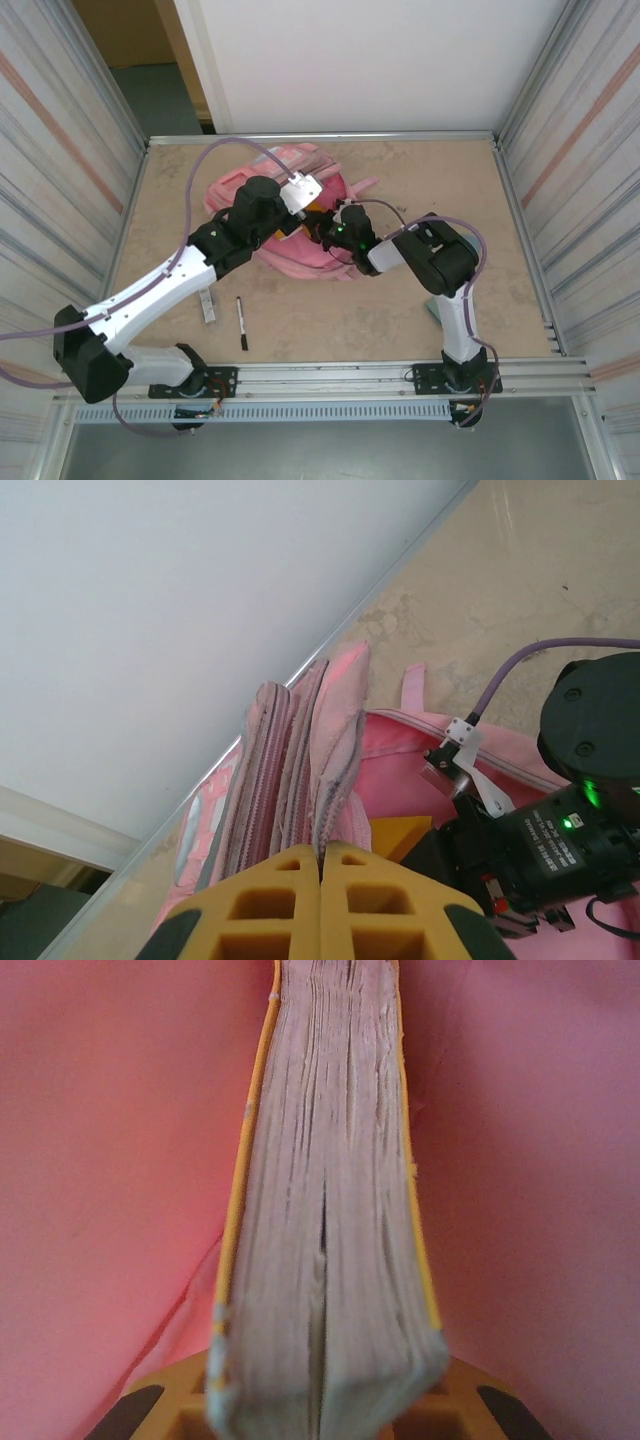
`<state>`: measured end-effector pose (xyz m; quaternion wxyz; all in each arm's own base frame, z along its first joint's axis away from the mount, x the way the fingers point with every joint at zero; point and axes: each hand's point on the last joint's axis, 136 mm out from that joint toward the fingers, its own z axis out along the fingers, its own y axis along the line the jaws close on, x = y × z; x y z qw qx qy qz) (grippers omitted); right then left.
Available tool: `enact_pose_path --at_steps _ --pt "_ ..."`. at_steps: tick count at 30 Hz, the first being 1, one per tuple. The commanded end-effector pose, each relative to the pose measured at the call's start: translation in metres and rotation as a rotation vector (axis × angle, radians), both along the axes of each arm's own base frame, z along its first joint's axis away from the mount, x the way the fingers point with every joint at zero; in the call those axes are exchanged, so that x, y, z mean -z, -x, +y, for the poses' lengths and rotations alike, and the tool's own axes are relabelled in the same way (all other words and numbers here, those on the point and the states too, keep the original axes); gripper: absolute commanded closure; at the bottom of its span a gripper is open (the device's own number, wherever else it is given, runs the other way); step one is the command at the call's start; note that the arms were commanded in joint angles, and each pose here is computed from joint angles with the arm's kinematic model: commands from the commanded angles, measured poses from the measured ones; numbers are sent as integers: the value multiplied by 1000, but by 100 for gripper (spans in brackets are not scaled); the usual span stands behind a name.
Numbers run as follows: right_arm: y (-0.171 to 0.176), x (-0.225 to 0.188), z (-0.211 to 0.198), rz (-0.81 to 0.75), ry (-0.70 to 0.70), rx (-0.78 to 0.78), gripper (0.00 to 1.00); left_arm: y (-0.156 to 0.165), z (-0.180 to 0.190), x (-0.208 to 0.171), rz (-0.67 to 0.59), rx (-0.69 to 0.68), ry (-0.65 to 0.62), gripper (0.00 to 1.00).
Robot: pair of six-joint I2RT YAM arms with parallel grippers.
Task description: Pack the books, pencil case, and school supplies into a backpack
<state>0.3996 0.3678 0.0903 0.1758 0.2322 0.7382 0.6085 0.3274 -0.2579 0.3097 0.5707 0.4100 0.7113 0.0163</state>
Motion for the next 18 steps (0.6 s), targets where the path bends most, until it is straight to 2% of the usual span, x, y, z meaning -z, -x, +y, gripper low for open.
enact_pose_path --at_steps 1,8,12,15,18 --pt "-27 -29 -1 -68 -71 41 100 15 -8 -64 -144 67 161 100" --pt "-39 8 7 1 100 10 96 21 -12 -64 -119 99 190 100" --pt "-48 16 8 30 95 -3 91 22 -11 -64 -121 98 214 100" --pt "-42 -6 16 16 12 -45 99 19 -9 -60 -128 83 192 100" --pt "-31 -33 10 10 -23 -55 98 16 -3 -57 -139 51 162 100"
